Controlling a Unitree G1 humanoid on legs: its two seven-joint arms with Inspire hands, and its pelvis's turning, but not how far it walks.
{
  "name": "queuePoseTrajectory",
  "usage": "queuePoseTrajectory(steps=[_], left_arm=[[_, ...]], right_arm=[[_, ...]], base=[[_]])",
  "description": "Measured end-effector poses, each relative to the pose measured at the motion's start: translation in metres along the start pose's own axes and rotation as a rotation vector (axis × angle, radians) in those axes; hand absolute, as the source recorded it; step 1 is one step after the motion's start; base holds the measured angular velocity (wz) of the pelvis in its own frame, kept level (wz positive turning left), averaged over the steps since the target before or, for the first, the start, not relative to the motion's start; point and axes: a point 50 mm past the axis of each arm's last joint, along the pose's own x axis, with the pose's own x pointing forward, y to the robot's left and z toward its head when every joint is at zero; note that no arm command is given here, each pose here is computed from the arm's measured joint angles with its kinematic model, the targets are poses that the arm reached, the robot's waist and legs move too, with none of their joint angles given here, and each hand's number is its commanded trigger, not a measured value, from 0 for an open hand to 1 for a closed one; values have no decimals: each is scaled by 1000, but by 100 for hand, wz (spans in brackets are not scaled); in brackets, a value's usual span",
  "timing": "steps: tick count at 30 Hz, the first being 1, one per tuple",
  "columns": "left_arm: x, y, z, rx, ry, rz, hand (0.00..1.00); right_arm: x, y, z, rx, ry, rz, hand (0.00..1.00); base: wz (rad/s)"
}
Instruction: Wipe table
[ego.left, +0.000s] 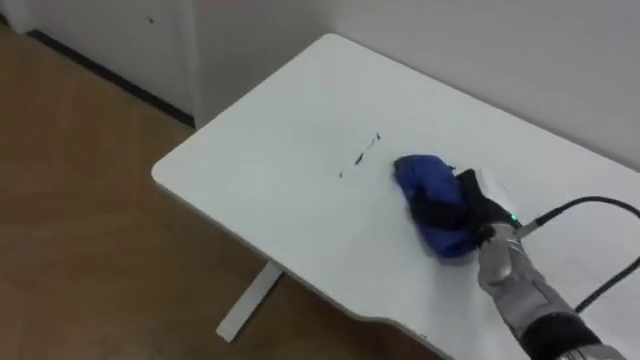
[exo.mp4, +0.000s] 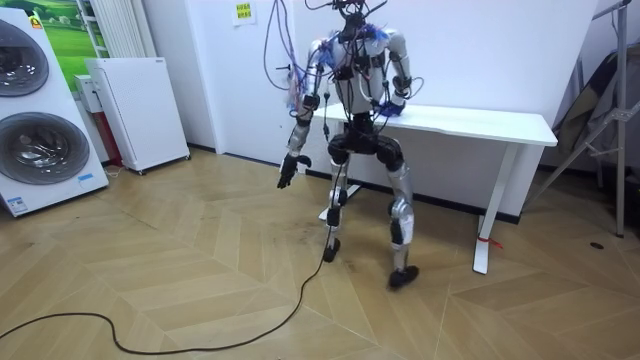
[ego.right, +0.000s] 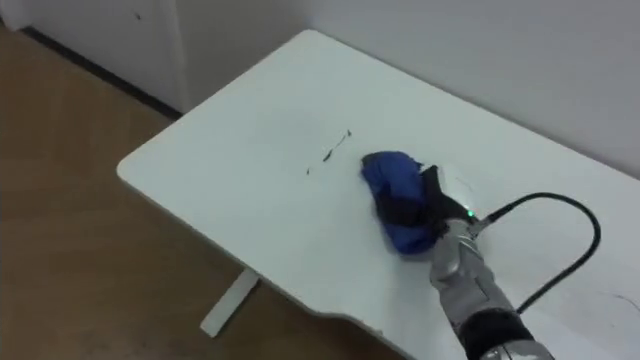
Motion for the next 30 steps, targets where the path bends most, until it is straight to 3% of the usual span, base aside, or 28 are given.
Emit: queuePoseTrajectory(steps=[3, 5, 11, 18, 23, 26, 30], left_arm=[[3, 35, -3, 24, -4, 83, 0], [4, 40, 6, 24, -32, 96, 0], [5, 7, 34, 11, -114, 17, 0], [-1, -35, 37, 20, -91, -73, 0], [-3, -39, 36, -51, -75, -59, 0], [-6, -41, 28, -63, -52, -36, 0], [-7, -40, 19, -63, -32, -6, 0]], right_arm=[[-14, 0, -33, 17, 71, -19, 100], [-23, -5, -55, 24, 131, -40, 100], [-31, -20, -73, -2, 162, -93, 100], [-9, -14, -11, -39, 28, -80, 100], [4, -24, 22, -97, -84, -62, 100], [2, -29, 14, -100, -94, -85, 100], [-25, -25, -47, -85, 23, -172, 100]], base=[[61], [7], [-22], [-24], [-11], [4], [65]])
